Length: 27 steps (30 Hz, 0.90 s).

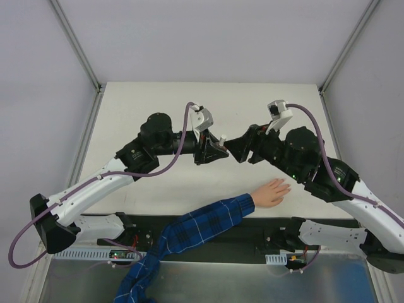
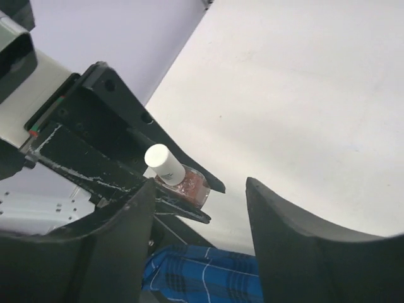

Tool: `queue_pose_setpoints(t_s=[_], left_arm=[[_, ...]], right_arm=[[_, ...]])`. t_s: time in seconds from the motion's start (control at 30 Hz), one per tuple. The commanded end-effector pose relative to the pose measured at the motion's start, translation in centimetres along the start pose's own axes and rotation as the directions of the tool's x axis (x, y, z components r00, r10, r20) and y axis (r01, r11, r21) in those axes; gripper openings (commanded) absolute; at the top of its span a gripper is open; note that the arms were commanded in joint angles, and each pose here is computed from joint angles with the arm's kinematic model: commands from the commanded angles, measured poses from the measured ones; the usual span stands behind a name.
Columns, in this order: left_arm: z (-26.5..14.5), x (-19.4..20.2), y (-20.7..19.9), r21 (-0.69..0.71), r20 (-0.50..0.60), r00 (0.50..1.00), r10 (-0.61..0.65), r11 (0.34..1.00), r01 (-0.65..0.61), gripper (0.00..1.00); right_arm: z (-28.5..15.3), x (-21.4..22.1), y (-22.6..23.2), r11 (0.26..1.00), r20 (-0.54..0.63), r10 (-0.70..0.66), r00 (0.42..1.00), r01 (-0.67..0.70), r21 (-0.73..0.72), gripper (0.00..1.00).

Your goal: Paint the nails

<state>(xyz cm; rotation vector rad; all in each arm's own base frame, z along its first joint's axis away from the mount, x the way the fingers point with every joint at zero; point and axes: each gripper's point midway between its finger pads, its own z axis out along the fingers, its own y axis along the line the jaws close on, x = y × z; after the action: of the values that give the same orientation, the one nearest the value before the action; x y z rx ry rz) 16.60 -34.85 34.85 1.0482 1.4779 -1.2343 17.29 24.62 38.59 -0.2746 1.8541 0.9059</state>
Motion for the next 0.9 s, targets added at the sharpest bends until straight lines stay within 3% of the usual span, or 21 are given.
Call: queue_pose_setpoints(t_s=[0.0,0.43,0.53,0.57,0.6,0.63,0.67,0.7,0.73,0.77,0.8,0.87], left_arm=[[0.0,-1.2,1.4,-0.086,0.06,0.998,-0.006,0.996,0.011,0.0],[0.4,-1.1,1.5,-0.09,0.067,0.998,-0.019,0.996,0.025,0.0],[0.3,-1.1,0.7,-0.056,0.065,0.998,-0.014,0.998,0.018,0.0],[0.2,-1.1,0.2,-0.024,0.06,0.998,-0.004,1.0,0.005,0.0],[0.1,-1.2,-0.6,0.025,0.056,0.998,0.008,1.0,-0.01,0.0],[-0.1,-1.3,-2.3,0.125,0.048,0.998,0.03,0.992,-0.036,0.0],[-1.1,-0.8,-5.8,0.335,0.02,0.998,0.053,0.941,-0.056,0.0],[-2.0,-0.6,-7.8,0.452,0.004,0.998,0.061,0.89,-0.057,0.0],[-2.7,-0.7,-9.2,0.535,-0.008,0.998,0.066,0.843,-0.051,0.0],[-4.1,-0.5,-11.0,0.64,-0.032,0.997,0.065,0.768,-0.029,0.0],[-4.3,-0.5,-11.4,0.664,-0.031,0.997,0.066,0.747,-0.029,0.0],[-4.2,-0.6,-11.4,0.662,-0.016,0.998,0.056,0.749,-0.031,0.0]], right_arm=[[0.7,-2.4,-0.5,0.995,0.086,0.047,0.995,-0.054,0.086,0.56],[4.1,-0.9,0.5,0.993,0.021,-0.017,1.0,0.015,0.117,0.41],[3.9,-0.4,0.4,0.992,-0.003,-0.049,0.999,0.049,0.112,0.3],[3.7,-0.2,0.2,0.992,-0.008,-0.067,0.998,0.067,0.108,0.12],[3.3,0.0,0.7,0.994,-0.023,-0.092,0.995,0.093,0.063,0.0],[2.4,-0.5,1.9,0.991,-0.003,-0.13,0.992,0.13,-0.027,0.0],[1.9,0.4,2.9,0.957,-0.022,-0.257,0.966,0.252,-0.142,0.0],[-0.1,2.9,6.6,0.858,-0.078,-0.338,0.938,0.273,-0.436,0.01],[-2.0,3.6,8.1,0.782,-0.067,-0.374,0.925,0.276,-0.559,0.0],[-3.0,4.3,8.9,0.731,-0.074,-0.391,0.918,0.26,-0.631,0.0],[-3.8,4.5,9.5,0.7,-0.084,-0.389,0.917,0.235,-0.674,0.0],[-3.6,4.3,9.4,0.722,-0.098,-0.372,0.923,0.221,-0.656,0.0]])
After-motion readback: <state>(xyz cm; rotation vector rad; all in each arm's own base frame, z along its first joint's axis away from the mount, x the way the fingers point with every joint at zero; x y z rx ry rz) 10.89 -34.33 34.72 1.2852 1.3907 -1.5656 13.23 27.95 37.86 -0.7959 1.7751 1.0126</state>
